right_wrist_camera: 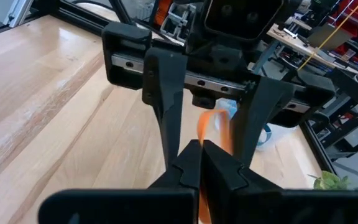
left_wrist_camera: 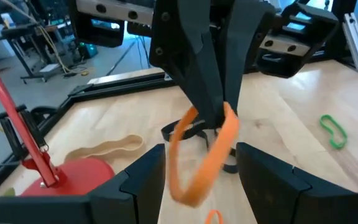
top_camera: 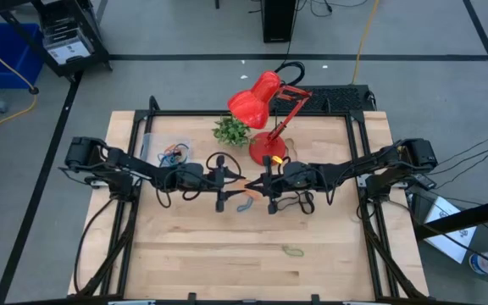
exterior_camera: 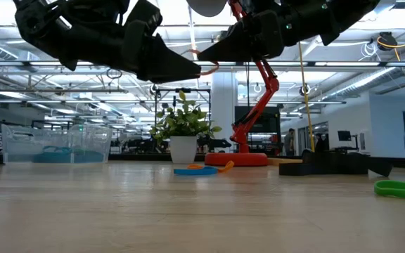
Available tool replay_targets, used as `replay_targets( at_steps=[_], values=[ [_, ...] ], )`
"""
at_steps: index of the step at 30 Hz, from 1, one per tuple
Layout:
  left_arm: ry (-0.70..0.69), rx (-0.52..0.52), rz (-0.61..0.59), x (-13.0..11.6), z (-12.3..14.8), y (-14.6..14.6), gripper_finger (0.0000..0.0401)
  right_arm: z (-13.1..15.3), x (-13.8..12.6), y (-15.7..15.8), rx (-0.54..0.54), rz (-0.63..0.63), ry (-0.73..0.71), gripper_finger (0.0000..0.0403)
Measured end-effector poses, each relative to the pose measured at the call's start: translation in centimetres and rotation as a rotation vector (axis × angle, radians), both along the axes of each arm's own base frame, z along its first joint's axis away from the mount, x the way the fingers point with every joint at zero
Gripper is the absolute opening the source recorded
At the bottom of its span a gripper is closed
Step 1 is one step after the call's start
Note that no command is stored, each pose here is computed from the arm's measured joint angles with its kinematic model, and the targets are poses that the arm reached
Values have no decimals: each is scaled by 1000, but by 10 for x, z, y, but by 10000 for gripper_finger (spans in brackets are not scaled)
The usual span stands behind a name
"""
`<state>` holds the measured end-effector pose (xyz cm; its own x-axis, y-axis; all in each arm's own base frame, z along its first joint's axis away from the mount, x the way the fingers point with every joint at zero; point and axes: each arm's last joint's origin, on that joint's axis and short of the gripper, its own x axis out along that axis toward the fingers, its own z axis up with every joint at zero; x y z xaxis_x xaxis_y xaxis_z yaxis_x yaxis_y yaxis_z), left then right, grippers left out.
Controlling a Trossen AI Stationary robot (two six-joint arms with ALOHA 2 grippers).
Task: Pick and place rubber bands into bin
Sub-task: Put the orange rubber band into the transparent bin
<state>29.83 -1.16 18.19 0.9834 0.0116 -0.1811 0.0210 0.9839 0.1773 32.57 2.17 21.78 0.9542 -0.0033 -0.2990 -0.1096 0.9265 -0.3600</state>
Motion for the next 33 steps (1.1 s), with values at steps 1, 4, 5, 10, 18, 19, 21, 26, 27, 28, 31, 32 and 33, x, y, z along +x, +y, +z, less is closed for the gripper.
replay_targets(
  at_steps=[1,4,5,10,18,19,21,26,27,28,31,32,33],
  values=[
    [-1,8,-2,0,0,0,202,0,0,0,4,-2,5,0],
    [-2,24,-5,0,0,0,193,-2,-1,0,7,-4,22,0],
    [-2,30,-6,0,0,0,187,-2,-1,0,7,-4,23,0],
    [-3,35,-6,0,0,0,131,-2,-1,0,7,-5,22,0],
    [-2,36,5,0,0,3,27,-2,-1,0,3,-5,21,0],
    [-1,35,7,0,0,4,15,-2,-1,0,2,-4,21,0],
    [0,35,11,0,0,5,7,-2,-1,0,2,-4,21,0],
    [8,37,9,0,-1,5,10,-2,-1,0,1,-4,21,0],
    [8,40,9,0,-1,5,6,-2,-1,0,1,-4,21,0],
    [8,40,8,0,-1,5,5,-2,-1,0,1,-4,21,0],
    [8,39,9,0,-1,5,8,-2,-1,0,1,-4,20,0],
    [8,39,9,0,-1,5,10,-2,-1,0,1,-4,18,0],
    [8,38,9,0,-1,5,10,-2,-1,0,1,-4,18,0]
  ],
)
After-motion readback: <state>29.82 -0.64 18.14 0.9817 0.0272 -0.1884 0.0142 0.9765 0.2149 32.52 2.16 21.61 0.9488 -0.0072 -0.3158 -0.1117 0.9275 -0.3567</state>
